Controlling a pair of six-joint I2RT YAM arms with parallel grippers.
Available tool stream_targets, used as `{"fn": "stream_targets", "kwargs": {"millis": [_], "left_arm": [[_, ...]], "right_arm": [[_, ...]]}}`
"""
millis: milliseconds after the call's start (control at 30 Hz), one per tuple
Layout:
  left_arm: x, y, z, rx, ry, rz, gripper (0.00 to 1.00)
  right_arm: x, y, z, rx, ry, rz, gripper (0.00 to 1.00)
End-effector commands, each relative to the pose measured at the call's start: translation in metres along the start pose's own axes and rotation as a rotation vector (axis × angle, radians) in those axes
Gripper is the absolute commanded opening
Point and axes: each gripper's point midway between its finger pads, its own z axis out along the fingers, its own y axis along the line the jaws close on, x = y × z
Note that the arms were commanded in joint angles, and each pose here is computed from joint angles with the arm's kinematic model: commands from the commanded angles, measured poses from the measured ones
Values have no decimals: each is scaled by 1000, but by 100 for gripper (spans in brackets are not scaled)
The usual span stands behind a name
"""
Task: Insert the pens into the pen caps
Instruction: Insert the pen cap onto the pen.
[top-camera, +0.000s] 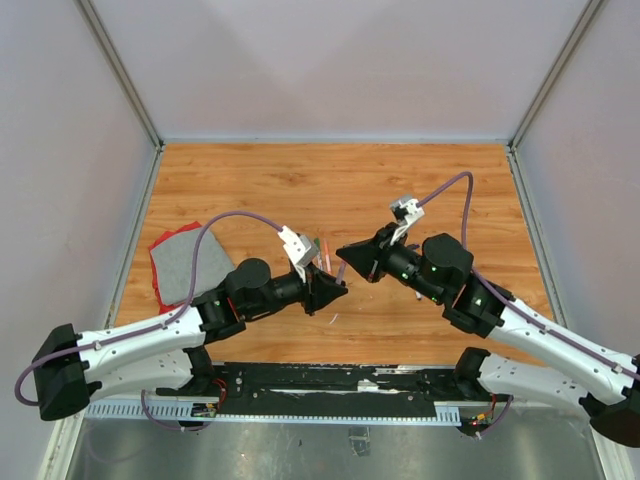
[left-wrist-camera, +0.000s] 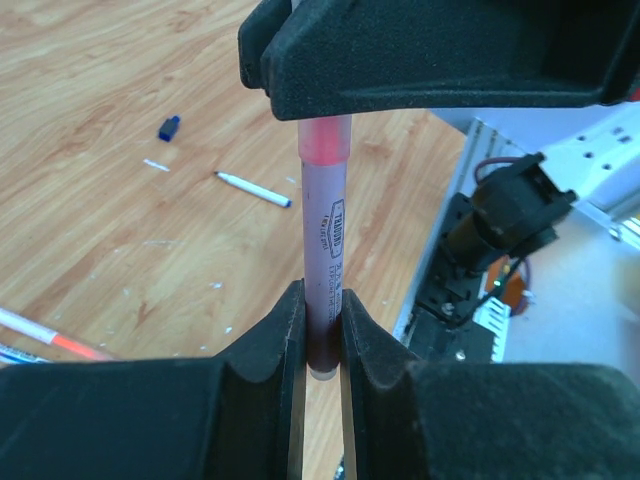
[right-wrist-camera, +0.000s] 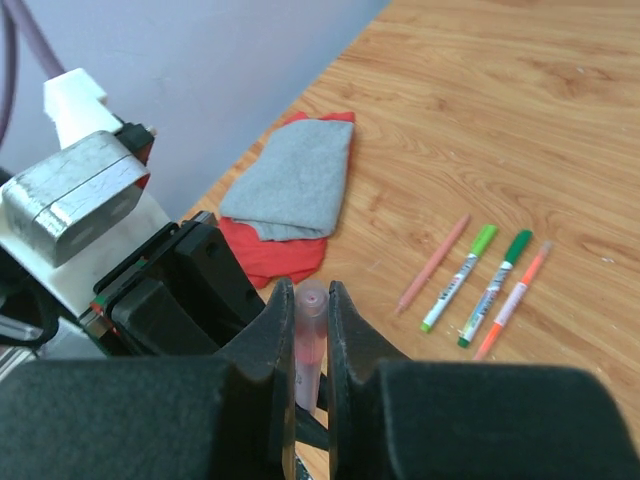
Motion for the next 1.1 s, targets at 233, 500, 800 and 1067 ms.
{"fn": "stream_targets", "kwargs": {"millis": [233, 500, 800, 1067], "left_arm": [[-155, -91, -45, 340, -450, 6, 0], [-166, -96, -47, 354, -474, -6, 0], [-119, -61, -22, 209, -333, 27, 1], [-72, -28, -6, 76, -191, 18, 1]], "right_arm": [[107, 1, -33, -219, 281, -135, 0], [131, -4, -43, -243, 289, -145, 0], [27, -15, -55, 0, 70, -205, 31], [-52, 3, -74, 11, -175, -148, 53]]}}
